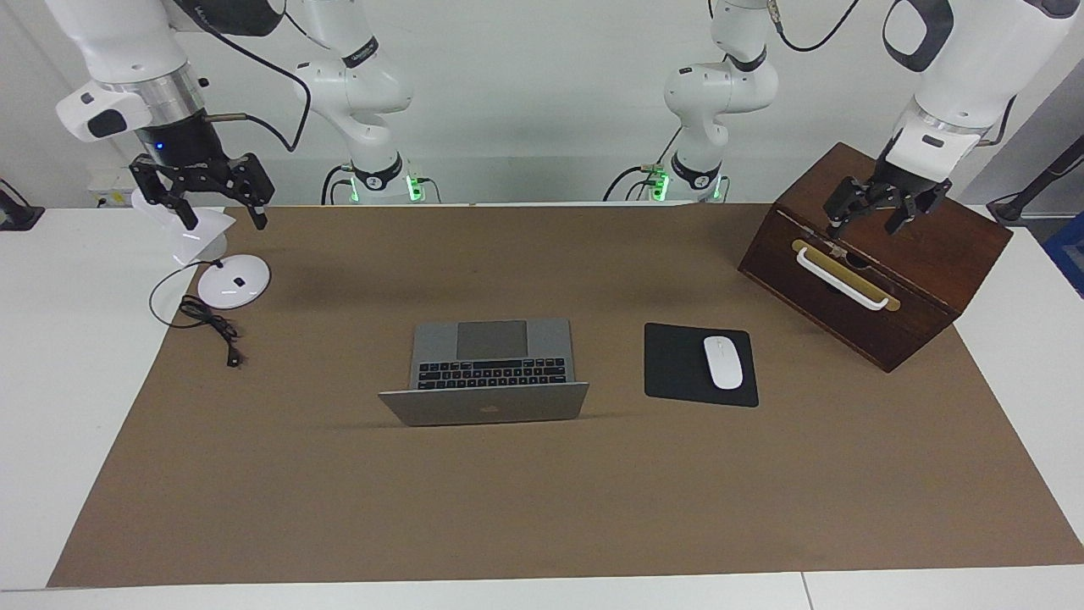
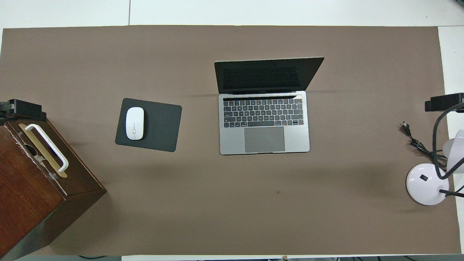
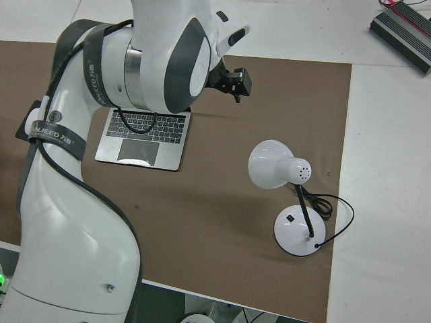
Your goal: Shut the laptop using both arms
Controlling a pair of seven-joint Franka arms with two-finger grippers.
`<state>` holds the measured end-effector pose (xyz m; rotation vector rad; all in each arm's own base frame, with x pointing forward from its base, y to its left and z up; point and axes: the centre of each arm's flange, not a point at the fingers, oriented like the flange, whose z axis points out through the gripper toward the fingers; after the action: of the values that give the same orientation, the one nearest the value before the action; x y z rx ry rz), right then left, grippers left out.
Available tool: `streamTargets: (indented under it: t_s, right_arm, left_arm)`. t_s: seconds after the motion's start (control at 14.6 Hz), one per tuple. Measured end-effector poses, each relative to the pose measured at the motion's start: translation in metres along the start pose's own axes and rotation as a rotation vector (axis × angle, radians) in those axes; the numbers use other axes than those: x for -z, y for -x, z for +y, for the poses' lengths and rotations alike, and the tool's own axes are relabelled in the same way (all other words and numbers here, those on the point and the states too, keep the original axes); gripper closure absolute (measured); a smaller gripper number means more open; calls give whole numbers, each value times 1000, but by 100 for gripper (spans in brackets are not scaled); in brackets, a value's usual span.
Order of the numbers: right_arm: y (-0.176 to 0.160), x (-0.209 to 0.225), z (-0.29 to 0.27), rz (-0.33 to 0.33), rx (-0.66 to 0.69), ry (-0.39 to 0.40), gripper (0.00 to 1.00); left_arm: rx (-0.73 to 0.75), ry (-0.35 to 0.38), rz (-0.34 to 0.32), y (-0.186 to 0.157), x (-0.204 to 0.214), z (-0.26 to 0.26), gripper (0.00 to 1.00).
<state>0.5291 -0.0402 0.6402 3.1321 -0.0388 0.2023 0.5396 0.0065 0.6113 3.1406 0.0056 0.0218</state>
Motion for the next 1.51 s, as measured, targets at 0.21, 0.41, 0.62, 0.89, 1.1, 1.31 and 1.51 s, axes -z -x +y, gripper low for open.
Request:
streamTargets:
  t_s: [0.21,0.41,0.62,0.89,1.1,1.31,1.51]
  right_arm:
    - [0,0,0,0,0,0,0]
    - [0,0,0,0,0,0,0]
    - [0,0,0,0,0,0,0]
    - [0,0,0,0,0,0,0]
    - [-1,1,1,14,-2,1,0]
    - [-7,-1,4,39,-7,3,0]
    - [-19,-10,6,54,-9,5,0]
  left_arm:
    - [-1,0,0,0,0,0,0]
    - [-5,0,0,0,0,3,0]
    - [-6,0,0,0,0,3,0]
    - [-6,0,-1,0,0,4,0]
    - [-7,0,-1,0,0,4,0]
    - [-7,0,-1,0,0,4,0]
    - [-7,0,0,0,1,4,0]
